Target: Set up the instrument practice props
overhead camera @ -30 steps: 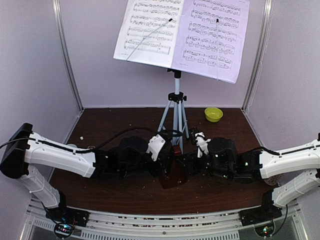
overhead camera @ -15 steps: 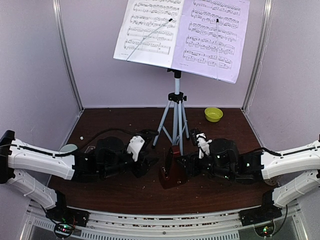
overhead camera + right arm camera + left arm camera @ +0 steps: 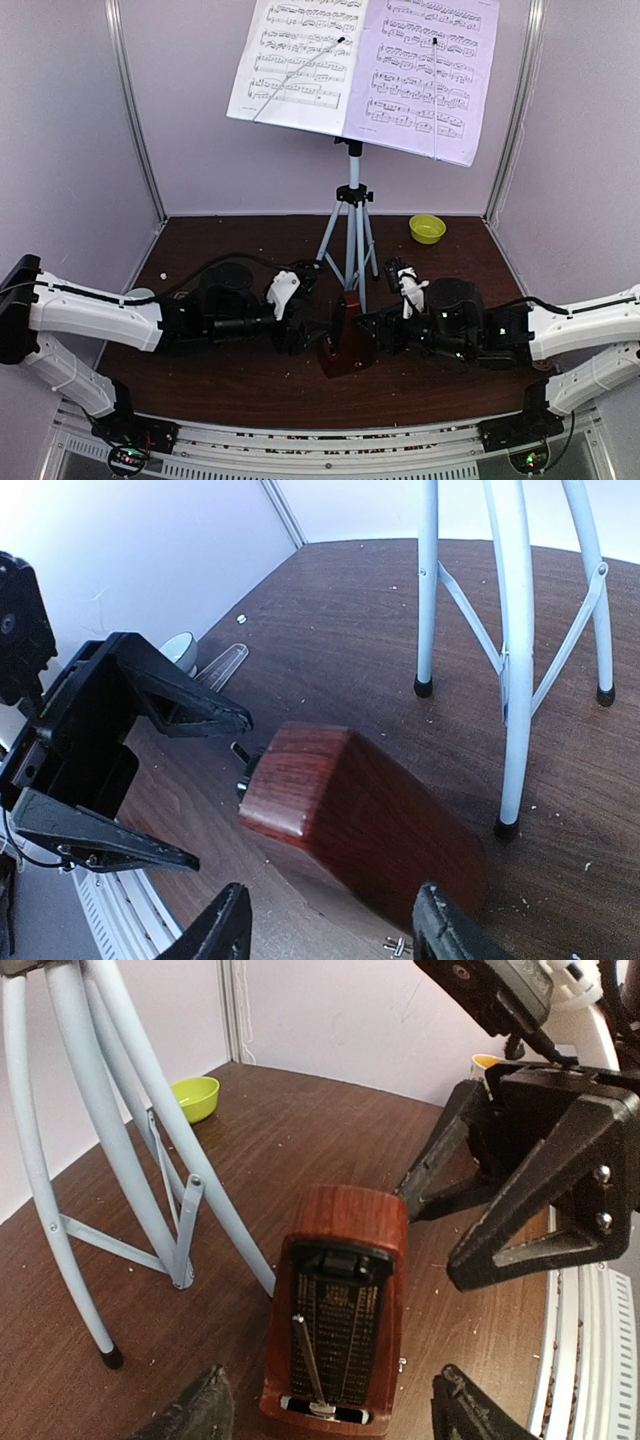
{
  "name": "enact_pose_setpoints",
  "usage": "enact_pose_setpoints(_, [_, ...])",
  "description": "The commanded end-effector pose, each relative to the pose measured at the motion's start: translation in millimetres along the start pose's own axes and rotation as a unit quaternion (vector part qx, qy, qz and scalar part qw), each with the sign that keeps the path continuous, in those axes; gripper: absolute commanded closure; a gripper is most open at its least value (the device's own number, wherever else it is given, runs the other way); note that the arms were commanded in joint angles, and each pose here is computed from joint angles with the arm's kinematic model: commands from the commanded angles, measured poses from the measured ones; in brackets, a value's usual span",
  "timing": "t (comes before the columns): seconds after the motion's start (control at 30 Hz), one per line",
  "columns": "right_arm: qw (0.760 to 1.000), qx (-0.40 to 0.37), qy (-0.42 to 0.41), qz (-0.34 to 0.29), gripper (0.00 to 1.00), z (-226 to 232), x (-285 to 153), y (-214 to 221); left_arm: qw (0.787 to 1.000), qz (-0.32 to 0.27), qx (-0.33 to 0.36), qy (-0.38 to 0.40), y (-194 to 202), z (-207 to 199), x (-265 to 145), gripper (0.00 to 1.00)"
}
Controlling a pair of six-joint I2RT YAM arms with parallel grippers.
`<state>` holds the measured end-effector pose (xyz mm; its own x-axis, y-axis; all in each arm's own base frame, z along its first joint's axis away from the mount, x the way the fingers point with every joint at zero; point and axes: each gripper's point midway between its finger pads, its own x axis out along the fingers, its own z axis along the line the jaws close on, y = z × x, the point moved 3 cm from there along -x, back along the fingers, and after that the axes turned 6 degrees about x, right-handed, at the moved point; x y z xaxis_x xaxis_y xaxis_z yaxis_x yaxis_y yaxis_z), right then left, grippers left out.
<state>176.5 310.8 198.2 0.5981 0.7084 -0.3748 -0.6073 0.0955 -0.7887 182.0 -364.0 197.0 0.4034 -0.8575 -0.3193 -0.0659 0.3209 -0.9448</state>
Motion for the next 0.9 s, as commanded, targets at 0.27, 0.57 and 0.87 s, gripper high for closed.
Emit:
enact_pose_setpoints(0.27, [1.000, 0.001, -0.004, -0.017, 0.43, -2, -8, -9, 0.998, -0.039, -0.036, -0.028, -22, 42, 17, 0.33])
enact_pose_setpoints(0.57, [1.000, 0.002, -0.002, -0.019, 0.43, -3, -9, -11, 0.996, -0.016, -0.055, -0.076, -9, 81, 27, 0.36])
enact_pose_setpoints(0.87, [1.000, 0.002, 0.002, -0.019, 0.42, -5, -9, -12, 0.992, 0.014, -0.075, -0.104, 17, 121, 31, 0.37])
